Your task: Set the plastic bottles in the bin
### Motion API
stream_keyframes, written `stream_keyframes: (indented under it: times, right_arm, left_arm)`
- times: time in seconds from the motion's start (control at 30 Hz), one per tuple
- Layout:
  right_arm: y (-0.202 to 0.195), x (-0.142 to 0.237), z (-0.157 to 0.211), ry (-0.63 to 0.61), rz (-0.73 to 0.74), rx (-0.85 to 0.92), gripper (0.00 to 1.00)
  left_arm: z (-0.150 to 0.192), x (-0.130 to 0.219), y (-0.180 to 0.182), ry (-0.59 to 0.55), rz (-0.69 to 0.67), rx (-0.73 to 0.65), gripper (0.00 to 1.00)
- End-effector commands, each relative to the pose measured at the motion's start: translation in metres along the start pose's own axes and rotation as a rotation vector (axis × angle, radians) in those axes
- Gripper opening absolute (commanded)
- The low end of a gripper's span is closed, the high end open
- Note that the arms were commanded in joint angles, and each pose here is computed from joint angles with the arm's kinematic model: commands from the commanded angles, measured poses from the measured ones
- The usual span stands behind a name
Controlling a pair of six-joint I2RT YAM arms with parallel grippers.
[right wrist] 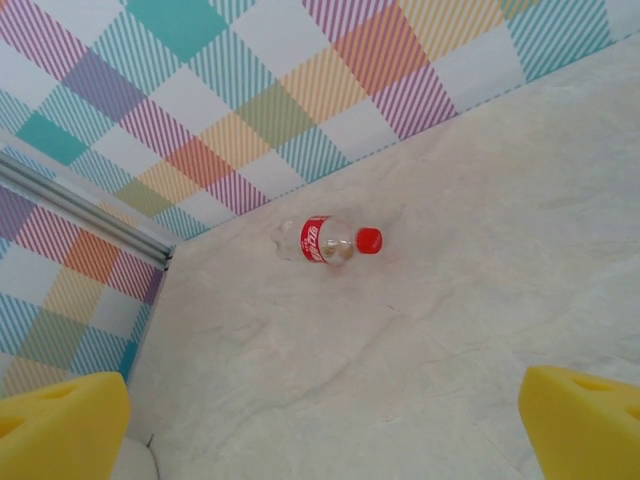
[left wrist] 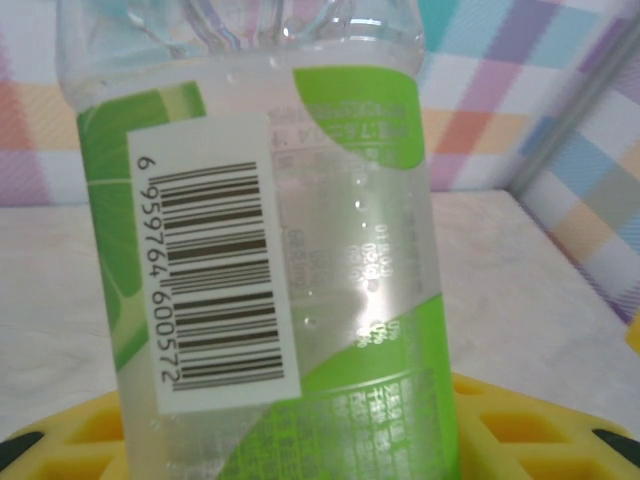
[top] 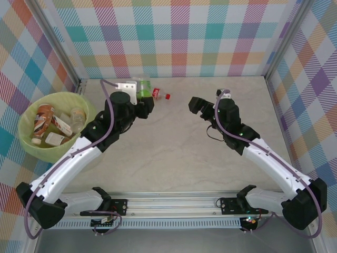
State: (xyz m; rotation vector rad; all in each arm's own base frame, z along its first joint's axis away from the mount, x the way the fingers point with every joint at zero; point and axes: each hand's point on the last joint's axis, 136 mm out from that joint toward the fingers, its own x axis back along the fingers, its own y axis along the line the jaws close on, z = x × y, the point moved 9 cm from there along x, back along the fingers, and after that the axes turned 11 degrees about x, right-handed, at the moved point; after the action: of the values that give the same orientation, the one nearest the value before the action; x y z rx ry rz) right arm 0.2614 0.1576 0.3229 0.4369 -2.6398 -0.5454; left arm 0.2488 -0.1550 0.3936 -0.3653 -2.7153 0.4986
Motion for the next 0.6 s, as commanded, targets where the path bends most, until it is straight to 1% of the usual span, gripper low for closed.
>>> stream_keyframes:
  times: [0.0,0.1,0.2,0.27,0.37,0.47,0.57]
  right_arm:
    - [-0.005,-0.003,0.001,-0.005,0.041,0.021,1.00]
    - [-0.004,-0.008,0.002,0.004,0.036,0.017,1.00]
    - [-0.003,-0.012,0.002,0.017,0.026,0.017,1.00]
    - [-0.002,-0.015,0.002,0.029,0.019,0.020,1.00]
    - [-0.001,-0.018,0.003,0.042,0.012,0.024,1.00]
    - [-0.001,-0.022,0.003,0.051,0.013,0.027,1.00]
    - [0.000,-0.025,0.003,0.057,0.009,0.025,1.00]
  left_arm:
    - [-0.030,0.032,0.024,-0.118,-0.275,-0.116,0.44]
    - [-0.050,0.052,0.040,-0.199,-0.443,-0.144,0.44]
    - [-0.064,0.065,0.065,-0.246,-0.608,-0.120,0.42]
    - [-0.070,0.075,0.089,-0.265,-0.694,-0.064,0.42]
    - [-0.075,0.090,0.121,-0.282,-0.767,0.054,0.41]
    - [-0.072,0.107,0.145,-0.315,-0.877,0.178,0.41]
    - [-0.067,0.116,0.163,-0.314,-1.012,0.237,0.41]
